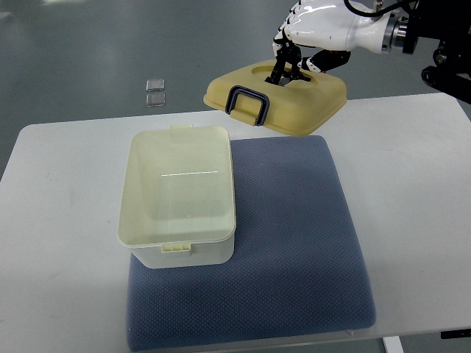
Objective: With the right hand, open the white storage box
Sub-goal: 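Lower the held lid onto the mat beside the box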
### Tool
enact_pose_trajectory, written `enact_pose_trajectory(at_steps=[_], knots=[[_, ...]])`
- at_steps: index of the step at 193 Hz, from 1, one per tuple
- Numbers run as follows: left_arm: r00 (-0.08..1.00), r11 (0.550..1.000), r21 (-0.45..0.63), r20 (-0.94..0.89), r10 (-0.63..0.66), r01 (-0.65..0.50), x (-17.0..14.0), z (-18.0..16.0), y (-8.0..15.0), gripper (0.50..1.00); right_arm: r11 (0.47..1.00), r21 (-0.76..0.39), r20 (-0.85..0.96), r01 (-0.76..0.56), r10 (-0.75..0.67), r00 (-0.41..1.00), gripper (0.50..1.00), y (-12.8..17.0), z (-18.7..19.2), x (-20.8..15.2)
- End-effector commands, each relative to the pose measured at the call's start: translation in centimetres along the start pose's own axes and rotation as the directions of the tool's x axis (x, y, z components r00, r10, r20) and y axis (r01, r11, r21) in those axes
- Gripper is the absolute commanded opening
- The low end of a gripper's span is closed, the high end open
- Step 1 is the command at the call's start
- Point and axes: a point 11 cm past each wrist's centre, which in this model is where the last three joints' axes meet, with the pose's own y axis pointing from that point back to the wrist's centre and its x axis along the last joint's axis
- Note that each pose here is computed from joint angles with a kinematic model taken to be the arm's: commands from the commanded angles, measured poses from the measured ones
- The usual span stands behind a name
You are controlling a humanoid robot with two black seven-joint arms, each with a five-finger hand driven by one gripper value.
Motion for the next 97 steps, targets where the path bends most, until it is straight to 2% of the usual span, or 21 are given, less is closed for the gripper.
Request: enact_pose_trajectory(at_steps=[1, 45, 97], knots=[[1.0, 1.0, 0.0, 0.001, 0.0, 0.0, 0.0, 0.0, 0.0, 1.0, 0.999, -0.048, 0.023, 0.016, -0.015, 1.0, 0.5, 1.8, 0.8, -3.0], [1.0, 1.0, 0.0, 0.0, 0.0, 0.0, 0.0, 0.0, 0.0, 1.0, 0.996, -0.083, 0.052, 0.031, -0.027, 0.998, 0.5, 3.6, 0.2, -8.1], [1.0, 1.0, 0.0, 0.0, 0.0, 0.0, 0.0, 0.0, 0.0, 1.0, 0.998, -0.059, 0.034, 0.019, -0.017, 0.999, 0.5, 4.4, -1.6, -11.3]])
